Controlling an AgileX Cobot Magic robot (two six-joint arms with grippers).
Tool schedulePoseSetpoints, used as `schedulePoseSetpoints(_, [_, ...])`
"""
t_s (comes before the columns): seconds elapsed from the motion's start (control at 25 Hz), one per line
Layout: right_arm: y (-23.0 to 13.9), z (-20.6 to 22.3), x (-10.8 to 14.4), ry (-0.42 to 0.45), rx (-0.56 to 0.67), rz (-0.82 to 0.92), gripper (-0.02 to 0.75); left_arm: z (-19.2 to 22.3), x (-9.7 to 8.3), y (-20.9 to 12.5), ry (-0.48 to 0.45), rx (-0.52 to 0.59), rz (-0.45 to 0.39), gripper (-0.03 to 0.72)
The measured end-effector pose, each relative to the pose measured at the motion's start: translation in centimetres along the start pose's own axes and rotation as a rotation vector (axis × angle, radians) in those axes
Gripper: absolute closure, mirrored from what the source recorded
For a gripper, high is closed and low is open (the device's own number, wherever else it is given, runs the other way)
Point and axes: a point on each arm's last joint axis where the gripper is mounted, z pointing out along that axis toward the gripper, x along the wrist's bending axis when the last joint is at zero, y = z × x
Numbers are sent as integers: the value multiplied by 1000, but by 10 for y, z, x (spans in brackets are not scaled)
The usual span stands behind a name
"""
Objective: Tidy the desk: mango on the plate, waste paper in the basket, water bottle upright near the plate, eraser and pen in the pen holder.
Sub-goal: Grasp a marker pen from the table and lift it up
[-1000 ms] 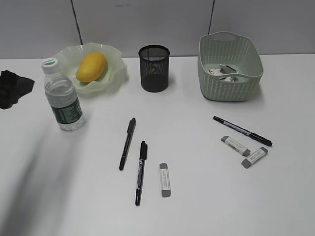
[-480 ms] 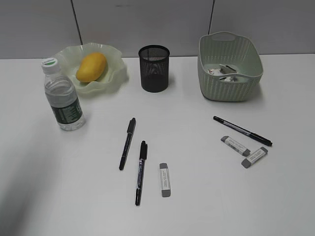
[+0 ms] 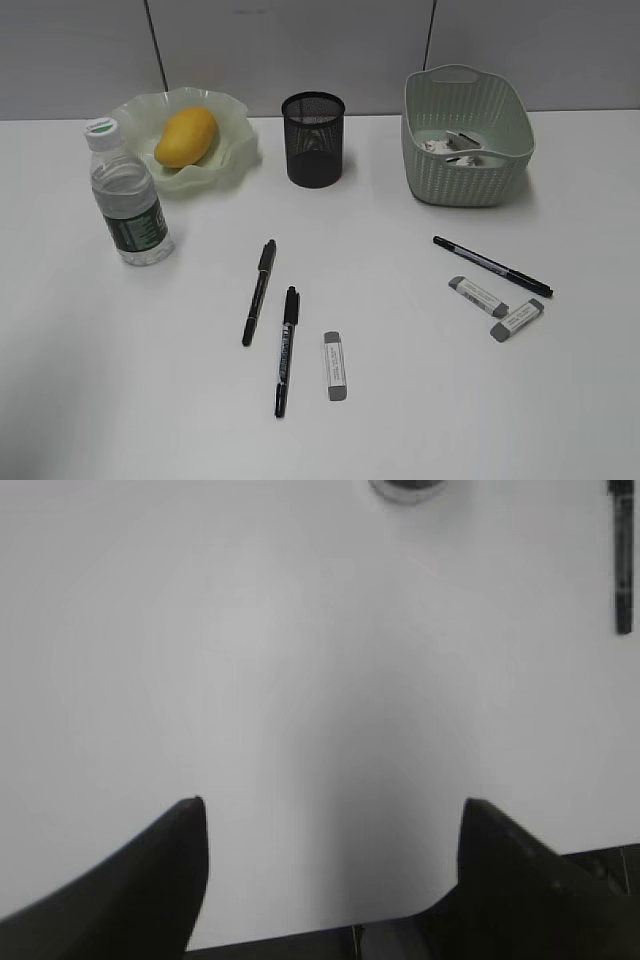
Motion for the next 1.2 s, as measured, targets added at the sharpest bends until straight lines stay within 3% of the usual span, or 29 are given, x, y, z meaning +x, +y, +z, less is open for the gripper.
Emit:
schedulePoseSetpoints(0.32, [0,0,0,0,0,0,216,-69,-3,-44,-8,-368,5,108])
schedulePoseSetpoints(0.76, [0,0,0,0,0,-1,216,-70,-4,-134,-31,-682,5,135])
schedulePoseSetpoints(0.88, [0,0,0,0,0,0,216,-69,-4,-143,-31,-731,6,154])
schedulePoseSetpoints(1.2, [0,0,0,0,0,0,216,-61,-4,-153,-28,-735,7,162])
